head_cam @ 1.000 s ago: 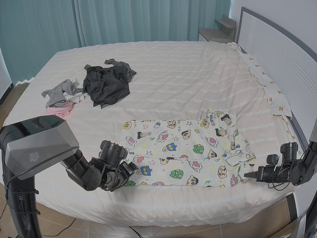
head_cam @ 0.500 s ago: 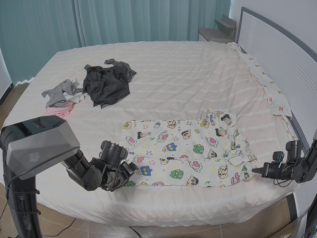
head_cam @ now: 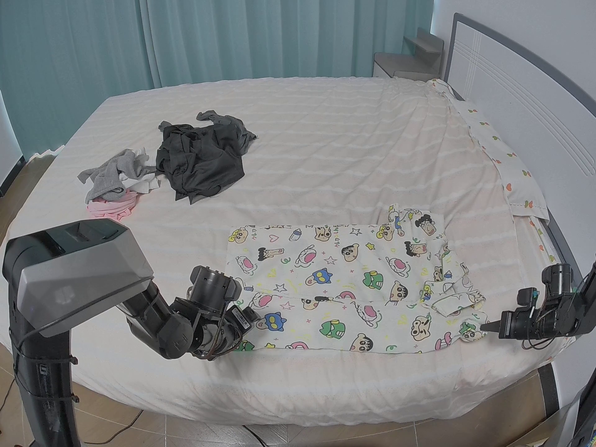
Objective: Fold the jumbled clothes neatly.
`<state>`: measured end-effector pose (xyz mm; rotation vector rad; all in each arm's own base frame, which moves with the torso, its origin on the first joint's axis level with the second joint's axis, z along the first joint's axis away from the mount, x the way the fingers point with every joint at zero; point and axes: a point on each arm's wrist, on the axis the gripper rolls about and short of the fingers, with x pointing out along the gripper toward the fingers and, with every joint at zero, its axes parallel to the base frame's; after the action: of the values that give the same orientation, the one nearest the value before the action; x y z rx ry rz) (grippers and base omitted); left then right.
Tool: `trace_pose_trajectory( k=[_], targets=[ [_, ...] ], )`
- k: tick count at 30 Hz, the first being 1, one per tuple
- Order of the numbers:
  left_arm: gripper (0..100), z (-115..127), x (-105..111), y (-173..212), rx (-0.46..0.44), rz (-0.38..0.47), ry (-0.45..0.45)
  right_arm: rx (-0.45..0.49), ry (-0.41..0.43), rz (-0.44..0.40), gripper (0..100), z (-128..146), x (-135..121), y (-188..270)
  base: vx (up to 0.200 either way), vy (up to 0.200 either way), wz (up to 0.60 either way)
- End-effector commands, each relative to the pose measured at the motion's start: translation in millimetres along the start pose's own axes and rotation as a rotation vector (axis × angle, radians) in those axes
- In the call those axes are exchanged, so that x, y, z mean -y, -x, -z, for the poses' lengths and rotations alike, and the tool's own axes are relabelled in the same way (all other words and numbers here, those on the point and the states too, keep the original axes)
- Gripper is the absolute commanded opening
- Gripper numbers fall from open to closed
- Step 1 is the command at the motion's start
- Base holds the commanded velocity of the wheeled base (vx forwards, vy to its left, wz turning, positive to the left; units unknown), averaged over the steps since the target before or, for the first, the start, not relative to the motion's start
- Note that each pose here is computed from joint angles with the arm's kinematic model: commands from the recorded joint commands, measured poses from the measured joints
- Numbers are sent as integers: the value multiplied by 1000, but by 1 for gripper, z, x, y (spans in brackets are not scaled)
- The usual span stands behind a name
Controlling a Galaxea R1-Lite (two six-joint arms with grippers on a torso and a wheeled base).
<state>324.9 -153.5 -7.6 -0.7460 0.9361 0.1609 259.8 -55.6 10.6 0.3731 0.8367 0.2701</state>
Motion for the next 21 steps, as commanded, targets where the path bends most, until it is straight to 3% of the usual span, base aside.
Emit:
trace_pose_trajectory(
  k=[1, 6, 21],
  targets=[
    [100, -1, -2, -2, 0, -7, 0, 3, 17, 26, 0, -8, 9, 6, 0, 0, 0],
    [100, -2, -3, -2, 2, -10, 4, -5, 17, 58, 0, -16, 17, 6, 0, 0, 0],
    [100, -3, -4, -3, 1, -13, 7, -136, 61, 30, 0, -16, 12, -3, 0, 0, 0]
  ],
)
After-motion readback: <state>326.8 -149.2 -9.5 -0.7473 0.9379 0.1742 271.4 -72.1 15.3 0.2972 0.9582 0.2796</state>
